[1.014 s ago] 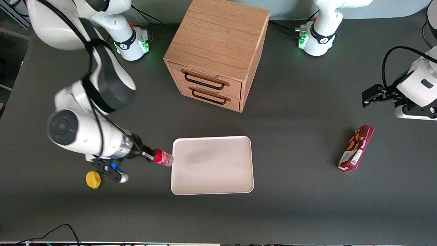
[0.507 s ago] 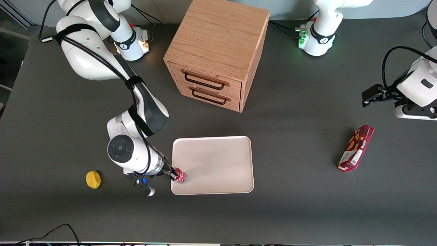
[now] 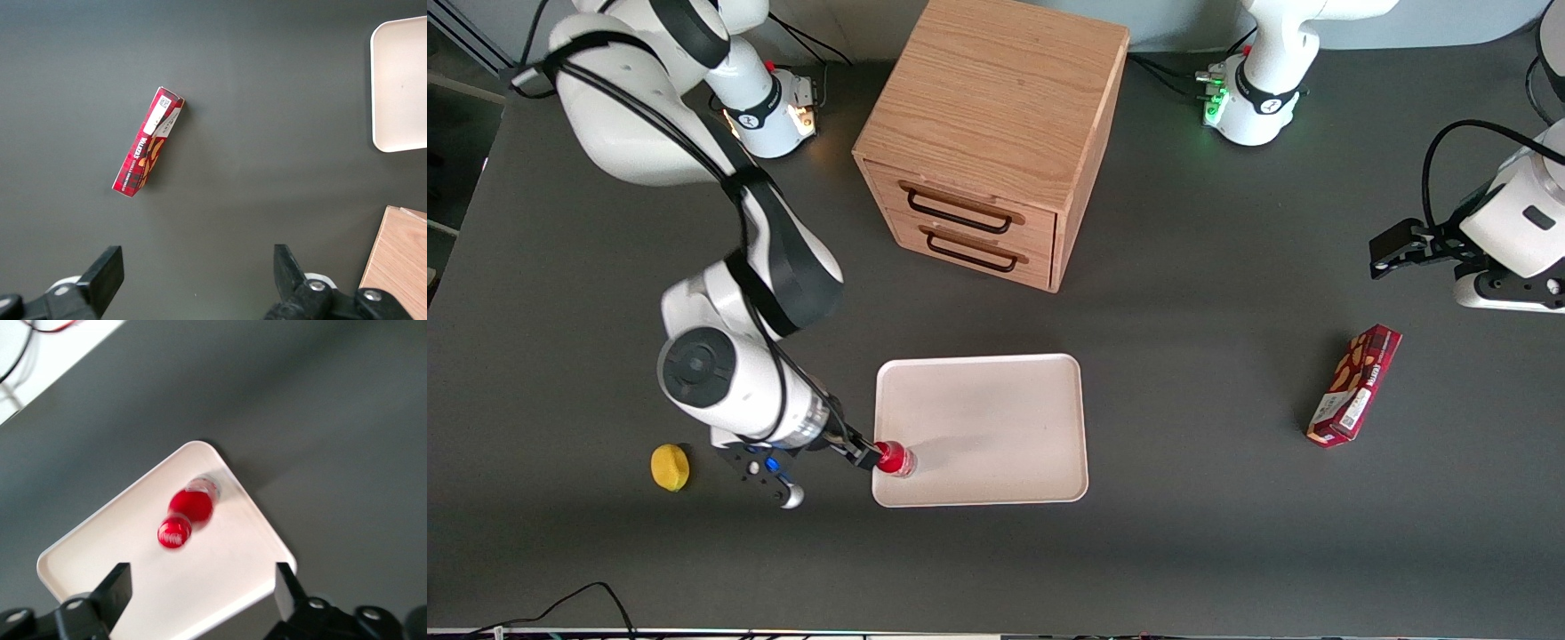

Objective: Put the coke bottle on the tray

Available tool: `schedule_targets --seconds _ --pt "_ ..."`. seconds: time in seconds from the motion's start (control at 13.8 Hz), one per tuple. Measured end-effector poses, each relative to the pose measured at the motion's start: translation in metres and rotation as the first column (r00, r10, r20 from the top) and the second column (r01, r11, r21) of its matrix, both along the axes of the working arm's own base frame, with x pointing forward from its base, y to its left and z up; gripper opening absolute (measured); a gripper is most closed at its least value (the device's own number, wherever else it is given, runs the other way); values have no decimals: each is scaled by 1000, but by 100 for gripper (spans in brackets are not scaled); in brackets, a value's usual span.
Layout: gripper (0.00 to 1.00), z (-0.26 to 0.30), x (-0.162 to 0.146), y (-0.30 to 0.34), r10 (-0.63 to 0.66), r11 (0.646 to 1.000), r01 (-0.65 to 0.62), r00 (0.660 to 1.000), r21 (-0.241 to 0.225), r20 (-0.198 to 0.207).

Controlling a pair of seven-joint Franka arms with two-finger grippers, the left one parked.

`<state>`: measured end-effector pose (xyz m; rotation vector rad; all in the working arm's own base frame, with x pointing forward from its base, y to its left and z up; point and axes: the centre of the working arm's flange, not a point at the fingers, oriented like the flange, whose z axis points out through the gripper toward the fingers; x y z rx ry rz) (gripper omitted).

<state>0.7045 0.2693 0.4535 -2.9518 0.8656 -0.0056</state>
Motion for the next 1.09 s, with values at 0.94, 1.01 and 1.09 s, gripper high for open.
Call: schedule_targets --seconds 0.94,1.01,1.09 --pt "100 150 -219 -226 269 960 -272 962 -59 -55" --pt "100 147 -223 -224 274 959 -277 960 -61 -55" --pt "100 149 -224 -223 274 959 -277 960 -59 -47"
